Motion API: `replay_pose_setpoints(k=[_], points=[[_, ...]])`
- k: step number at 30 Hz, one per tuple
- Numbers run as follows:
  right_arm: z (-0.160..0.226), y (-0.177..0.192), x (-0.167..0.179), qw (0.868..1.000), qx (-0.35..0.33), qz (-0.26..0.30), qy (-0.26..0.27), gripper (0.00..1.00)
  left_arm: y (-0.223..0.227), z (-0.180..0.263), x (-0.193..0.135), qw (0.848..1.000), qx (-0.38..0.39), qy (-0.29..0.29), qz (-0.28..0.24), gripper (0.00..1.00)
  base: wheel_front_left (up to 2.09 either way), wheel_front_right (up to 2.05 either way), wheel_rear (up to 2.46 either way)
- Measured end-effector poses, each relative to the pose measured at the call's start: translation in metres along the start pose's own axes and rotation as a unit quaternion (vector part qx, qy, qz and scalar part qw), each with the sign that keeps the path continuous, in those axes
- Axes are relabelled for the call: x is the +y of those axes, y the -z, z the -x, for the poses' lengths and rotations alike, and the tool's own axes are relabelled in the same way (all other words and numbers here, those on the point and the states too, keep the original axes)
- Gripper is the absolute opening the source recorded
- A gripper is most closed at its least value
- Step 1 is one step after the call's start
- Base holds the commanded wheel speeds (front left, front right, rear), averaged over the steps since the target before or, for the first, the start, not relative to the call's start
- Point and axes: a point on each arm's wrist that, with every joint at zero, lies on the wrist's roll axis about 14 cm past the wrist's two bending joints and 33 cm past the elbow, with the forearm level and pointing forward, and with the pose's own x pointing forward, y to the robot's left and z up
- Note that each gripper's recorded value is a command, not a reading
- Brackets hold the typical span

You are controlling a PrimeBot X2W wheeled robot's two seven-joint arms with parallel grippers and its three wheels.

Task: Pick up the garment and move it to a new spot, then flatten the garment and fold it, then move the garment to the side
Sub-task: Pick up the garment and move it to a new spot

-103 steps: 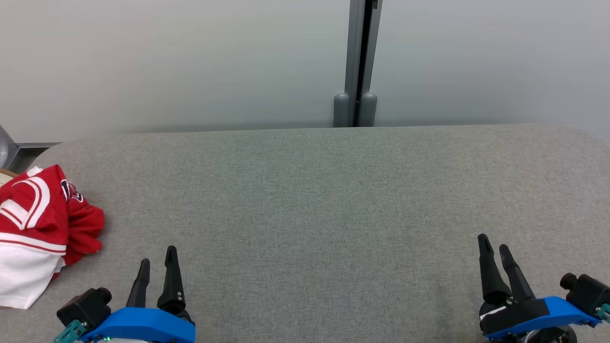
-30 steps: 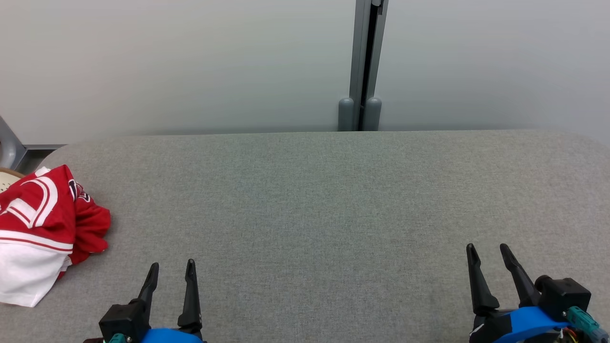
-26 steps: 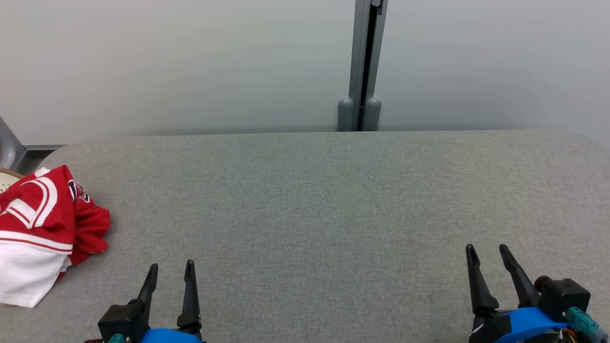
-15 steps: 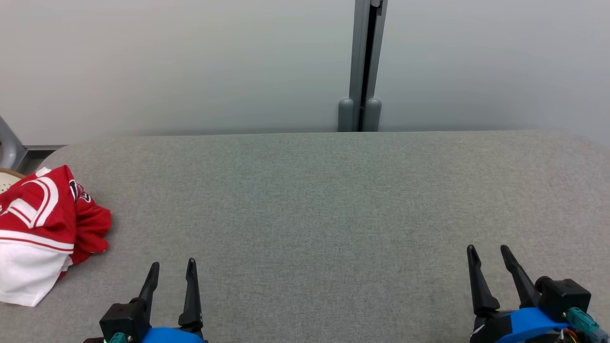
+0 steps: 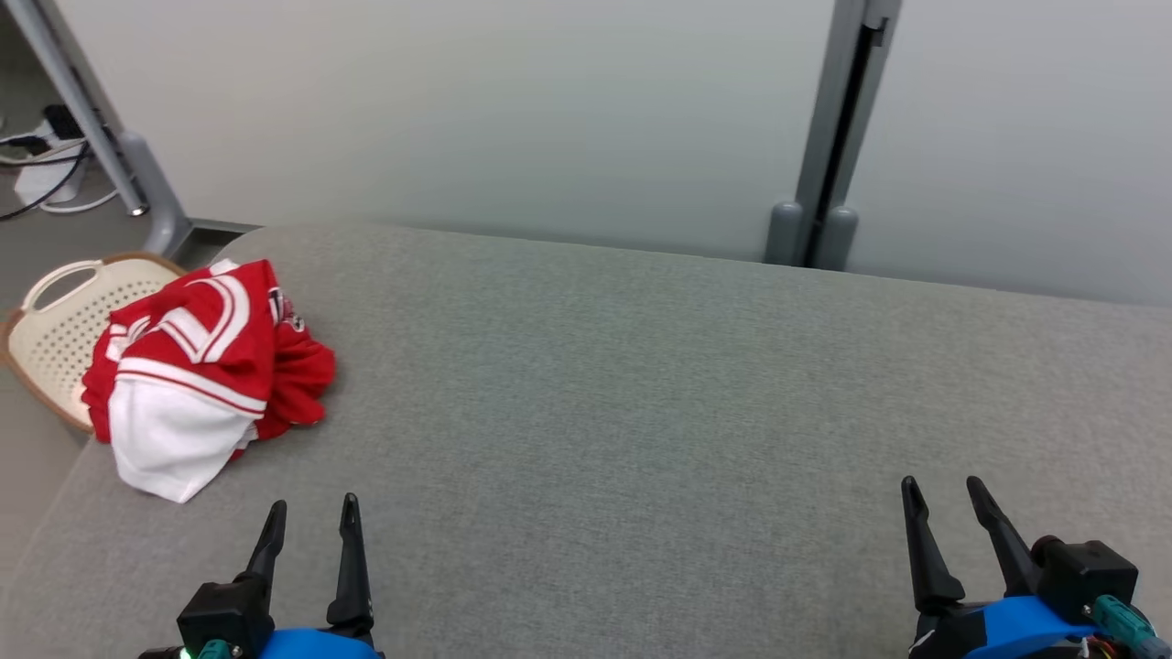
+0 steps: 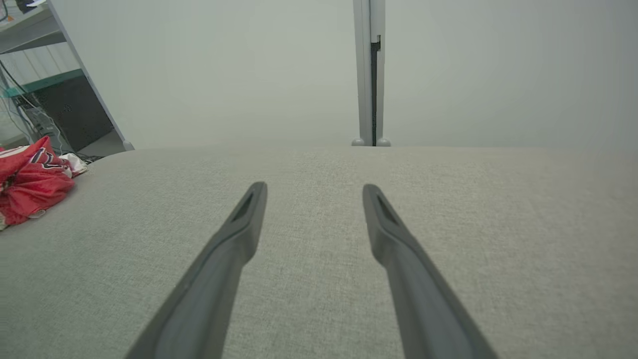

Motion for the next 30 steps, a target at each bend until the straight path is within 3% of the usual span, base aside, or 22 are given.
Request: replay_pose_setpoints(k=[15,23,30], points=[[-0.038,0.013,0.082,0.992,0.024,0.023,-0.123,1.0,-0.003,0.058,0.074,0.991,-0.013,-0.134,0.005,1.0,0.0,0.0,0.0],[-0.047,0.019,0.125,0.982,0.035,0.034,-0.184,1.0,-0.002,0.086,0.097,0.982,-0.016,-0.189,0.01,1.0,0.0,0.0,0.0],[-0.05,0.025,0.138,0.978,0.043,0.032,-0.203,1.0,0.001,0.092,0.102,0.978,-0.012,-0.207,0.012,1.0,0.0,0.0,0.0]])
